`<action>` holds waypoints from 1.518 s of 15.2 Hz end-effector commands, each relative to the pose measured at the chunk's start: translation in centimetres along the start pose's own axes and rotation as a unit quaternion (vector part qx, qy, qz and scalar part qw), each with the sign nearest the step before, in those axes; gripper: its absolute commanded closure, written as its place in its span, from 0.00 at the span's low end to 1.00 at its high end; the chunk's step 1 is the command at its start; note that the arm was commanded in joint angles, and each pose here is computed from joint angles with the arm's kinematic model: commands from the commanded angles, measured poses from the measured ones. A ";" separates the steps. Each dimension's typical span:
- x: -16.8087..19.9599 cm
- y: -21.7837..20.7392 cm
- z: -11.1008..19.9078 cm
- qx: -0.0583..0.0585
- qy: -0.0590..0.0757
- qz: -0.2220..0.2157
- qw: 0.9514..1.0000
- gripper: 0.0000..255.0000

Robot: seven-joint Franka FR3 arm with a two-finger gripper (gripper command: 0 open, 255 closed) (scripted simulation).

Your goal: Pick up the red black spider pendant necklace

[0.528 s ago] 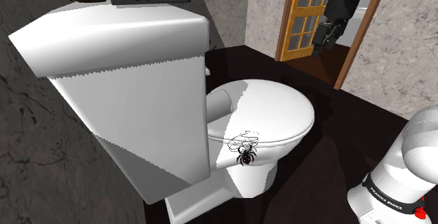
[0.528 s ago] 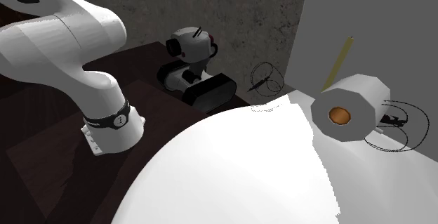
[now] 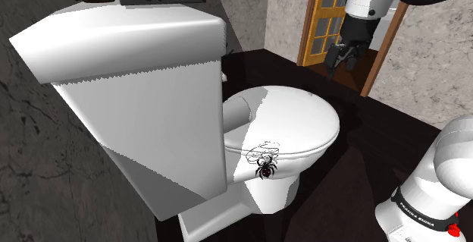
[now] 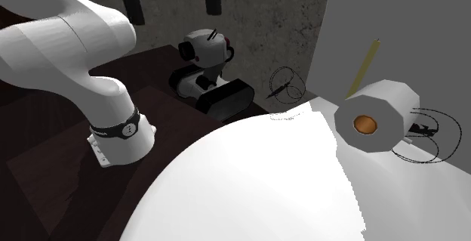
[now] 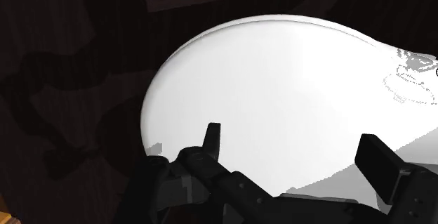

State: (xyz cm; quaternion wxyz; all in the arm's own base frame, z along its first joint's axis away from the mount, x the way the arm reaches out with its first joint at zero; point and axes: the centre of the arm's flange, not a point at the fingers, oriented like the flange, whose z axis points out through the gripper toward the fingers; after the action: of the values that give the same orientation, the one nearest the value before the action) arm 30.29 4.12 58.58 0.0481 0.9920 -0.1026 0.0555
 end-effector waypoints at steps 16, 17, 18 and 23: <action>-3.8 -22.1 9.5 -0.062 0.030 0.197 0.978 0.00; -3.7 -23.4 10.1 -0.066 0.032 0.208 0.975 0.00; -3.6 -24.7 10.8 -0.069 0.033 0.219 0.973 0.00; -3.3 -28.5 13.7 -0.080 0.038 0.252 0.964 0.00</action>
State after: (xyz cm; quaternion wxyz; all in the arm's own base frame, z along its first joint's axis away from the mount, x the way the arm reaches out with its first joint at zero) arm 34.27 30.64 42.76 0.1156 0.9256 -0.3477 0.0950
